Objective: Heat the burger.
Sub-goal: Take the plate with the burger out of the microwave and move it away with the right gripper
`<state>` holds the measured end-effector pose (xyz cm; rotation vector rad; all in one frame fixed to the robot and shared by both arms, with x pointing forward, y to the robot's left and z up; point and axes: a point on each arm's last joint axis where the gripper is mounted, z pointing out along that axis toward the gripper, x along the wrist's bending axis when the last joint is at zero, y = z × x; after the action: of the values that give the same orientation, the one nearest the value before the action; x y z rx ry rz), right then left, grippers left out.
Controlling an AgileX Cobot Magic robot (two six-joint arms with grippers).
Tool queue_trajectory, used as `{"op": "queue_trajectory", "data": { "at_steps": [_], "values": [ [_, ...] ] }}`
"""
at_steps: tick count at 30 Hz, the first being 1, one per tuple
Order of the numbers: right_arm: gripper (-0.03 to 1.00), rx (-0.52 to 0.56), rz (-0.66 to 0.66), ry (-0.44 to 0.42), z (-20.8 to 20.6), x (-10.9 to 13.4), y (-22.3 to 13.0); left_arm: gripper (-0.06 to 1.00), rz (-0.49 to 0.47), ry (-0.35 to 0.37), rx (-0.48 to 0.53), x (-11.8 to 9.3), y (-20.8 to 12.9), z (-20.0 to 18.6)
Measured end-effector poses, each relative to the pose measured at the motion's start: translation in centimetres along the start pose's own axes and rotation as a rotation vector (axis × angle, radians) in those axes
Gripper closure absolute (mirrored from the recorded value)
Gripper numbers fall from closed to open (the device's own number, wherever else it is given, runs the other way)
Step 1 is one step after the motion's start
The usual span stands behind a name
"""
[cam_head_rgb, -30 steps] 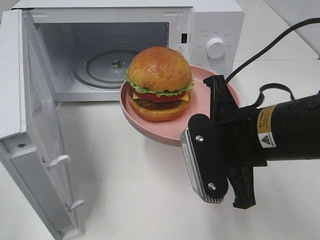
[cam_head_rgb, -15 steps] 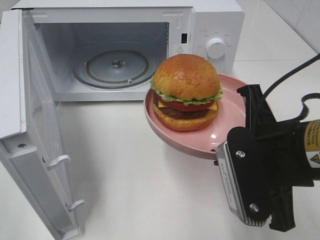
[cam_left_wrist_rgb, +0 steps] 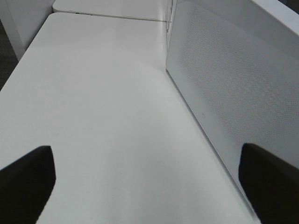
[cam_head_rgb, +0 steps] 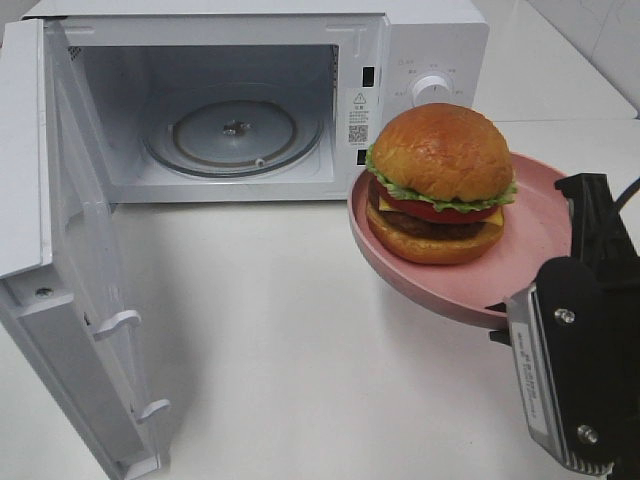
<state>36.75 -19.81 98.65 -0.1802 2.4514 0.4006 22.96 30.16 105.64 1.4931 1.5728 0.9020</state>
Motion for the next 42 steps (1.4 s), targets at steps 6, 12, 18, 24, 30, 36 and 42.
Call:
{"op": "queue_trajectory", "data": {
  "at_steps": [6,12,18,24,30,36,42],
  "values": [
    [0.85,0.058,0.046,-0.033,-1.0,0.3,-1.1,-0.04,0.0,0.0,0.0,0.0,0.0,0.0],
    [0.85,0.147,0.146,-0.066,-1.7,0.9,-2.5,-0.04,0.0,0.0,0.0,0.0,0.0,0.0],
    [0.85,0.219,0.226,-0.08,-1.7,1.2,-3.4,-0.04,0.0,0.0,0.0,0.0,0.0,0.0],
    [0.85,0.292,0.341,-0.125,-1.9,1.1,-4.1,-0.04,0.0,0.0,0.0,0.0,0.0,0.0],
    [0.85,0.354,0.431,-0.136,-2.1,1.3,-4.7,-0.04,0.0,0.0,0.0,0.0,0.0,0.0],
    [0.85,0.487,0.56,-0.182,-2.1,1.4,-5.7,-0.04,0.0,0.0,0.0,0.0,0.0,0.0],
    [0.85,0.621,0.635,-0.193,-0.8,1.3,-6.0,-0.04,0.0,0.0,0.0,0.0,0.0,0.0]
  ]
}}
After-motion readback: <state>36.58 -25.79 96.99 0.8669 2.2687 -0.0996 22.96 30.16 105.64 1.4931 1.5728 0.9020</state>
